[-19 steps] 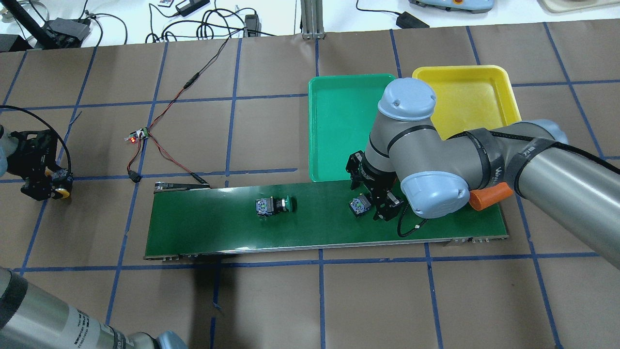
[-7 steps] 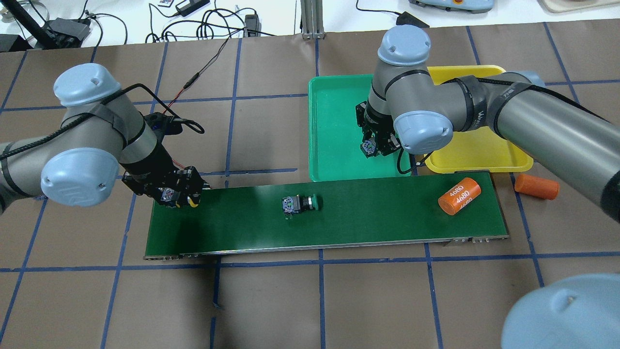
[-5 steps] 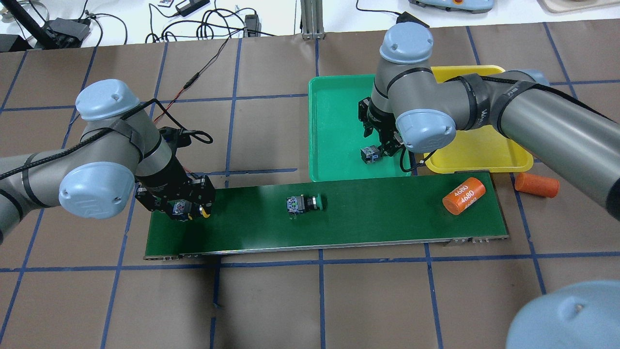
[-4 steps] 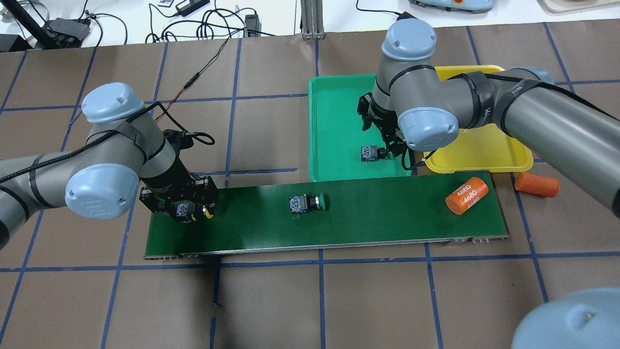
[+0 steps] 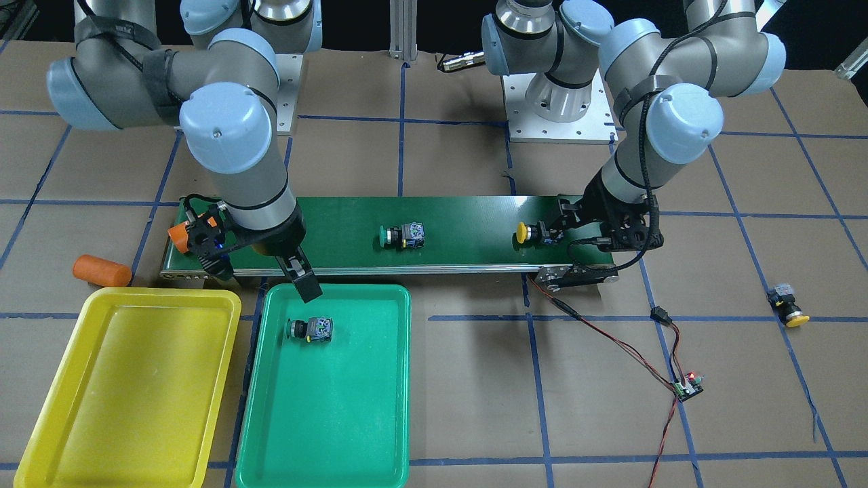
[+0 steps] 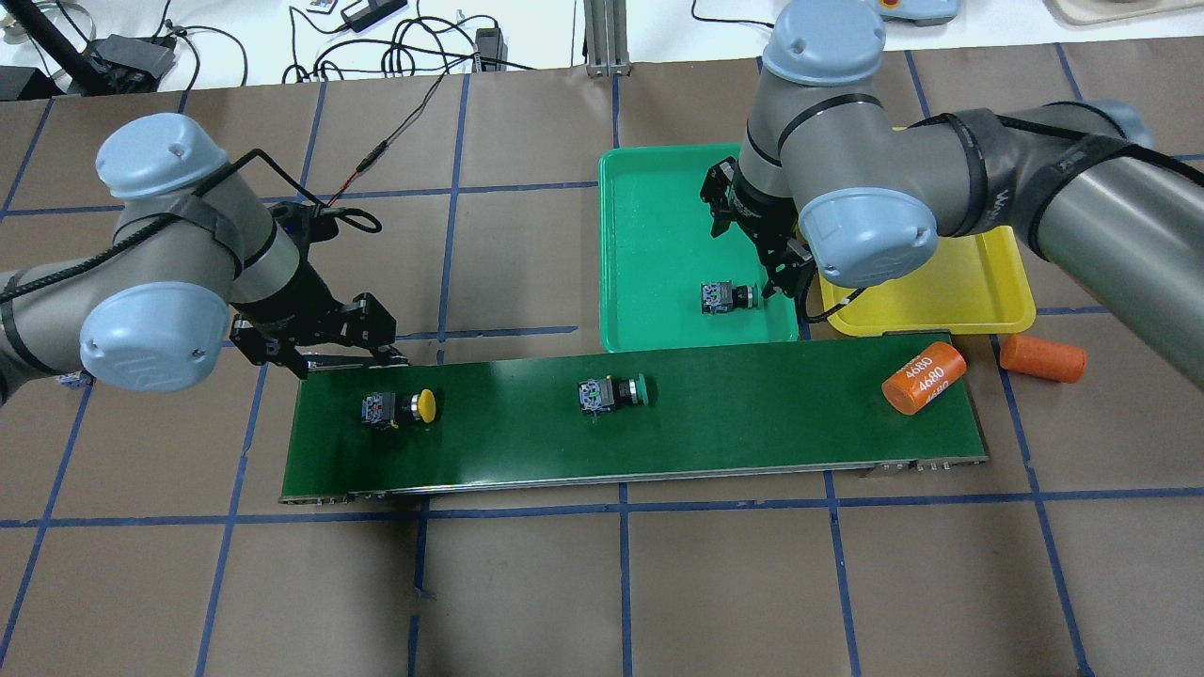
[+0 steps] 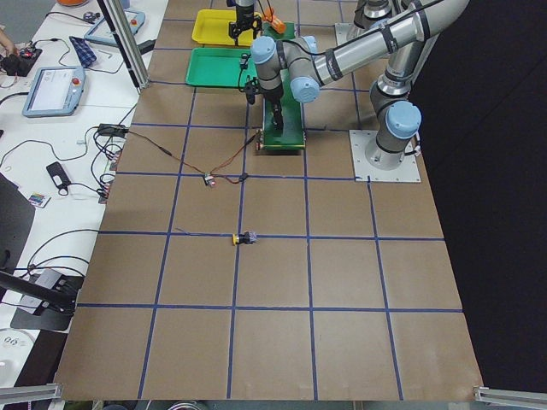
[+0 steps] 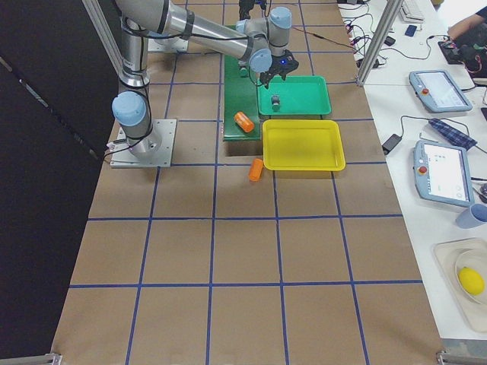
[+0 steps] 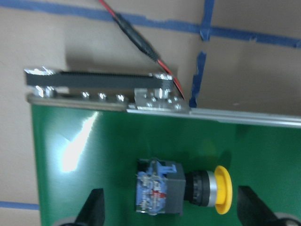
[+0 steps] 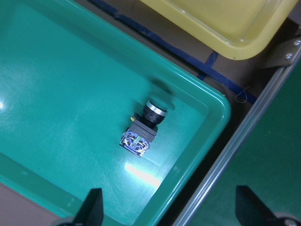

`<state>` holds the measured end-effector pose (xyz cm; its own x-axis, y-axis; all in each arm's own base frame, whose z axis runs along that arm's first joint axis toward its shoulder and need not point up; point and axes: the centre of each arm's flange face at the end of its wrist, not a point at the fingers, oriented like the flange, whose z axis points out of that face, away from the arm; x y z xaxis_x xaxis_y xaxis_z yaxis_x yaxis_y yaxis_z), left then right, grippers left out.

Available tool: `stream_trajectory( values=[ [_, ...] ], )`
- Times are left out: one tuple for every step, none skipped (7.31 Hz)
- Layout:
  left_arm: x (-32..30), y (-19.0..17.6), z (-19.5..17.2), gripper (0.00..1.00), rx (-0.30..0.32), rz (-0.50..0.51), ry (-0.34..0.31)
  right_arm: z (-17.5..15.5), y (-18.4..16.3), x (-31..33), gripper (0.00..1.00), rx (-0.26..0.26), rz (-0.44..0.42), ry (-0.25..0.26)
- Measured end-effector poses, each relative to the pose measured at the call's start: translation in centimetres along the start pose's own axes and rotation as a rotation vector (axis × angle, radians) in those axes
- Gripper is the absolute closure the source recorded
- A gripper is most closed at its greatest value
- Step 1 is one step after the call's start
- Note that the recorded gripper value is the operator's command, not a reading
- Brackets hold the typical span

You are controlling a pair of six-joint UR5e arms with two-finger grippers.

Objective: Sort buttons by color to trays
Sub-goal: 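Lower right gripper to second green button while left gripper withdraws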

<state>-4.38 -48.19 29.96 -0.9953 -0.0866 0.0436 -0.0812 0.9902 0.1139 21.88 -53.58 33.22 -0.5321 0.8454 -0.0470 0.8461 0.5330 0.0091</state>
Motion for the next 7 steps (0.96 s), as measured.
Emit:
stream_trajectory(
  values=[
    [-4.7,-1.1,-0.7,0.0,0.01,0.054,0.003,-0.8,0.3,0.7,0.0,-0.01,0.004,0.017],
    [-10.1,-2.0,-1.0,0.0,0.025,0.145,-0.007,-1.5,0.7,1.1,0.0,-0.014,0.011,0.022],
    [-15.0,-2.9,-1.1,0.0,0.038,0.281,-0.047,-2.0,1.1,1.4,0.0,-0.016,0.013,0.021],
    [-19.4,-4.0,-0.8,0.0,0.037,0.433,-0.08,-2.1,1.4,1.5,0.0,-0.017,0.011,0.022],
    [-23.2,-5.1,-0.3,0.0,0.043,0.599,-0.11,-1.8,1.6,1.7,0.0,-0.021,0.011,0.029],
    [-26.5,-6.3,0.4,0.0,0.055,0.836,-0.161,-1.1,1.9,2.1,0.0,-0.029,0.011,0.042],
    [-29.0,-7.3,1.3,0.0,0.053,1.055,-0.207,-0.3,2.3,2.5,0.0,-0.046,0.021,0.053]
  ],
)
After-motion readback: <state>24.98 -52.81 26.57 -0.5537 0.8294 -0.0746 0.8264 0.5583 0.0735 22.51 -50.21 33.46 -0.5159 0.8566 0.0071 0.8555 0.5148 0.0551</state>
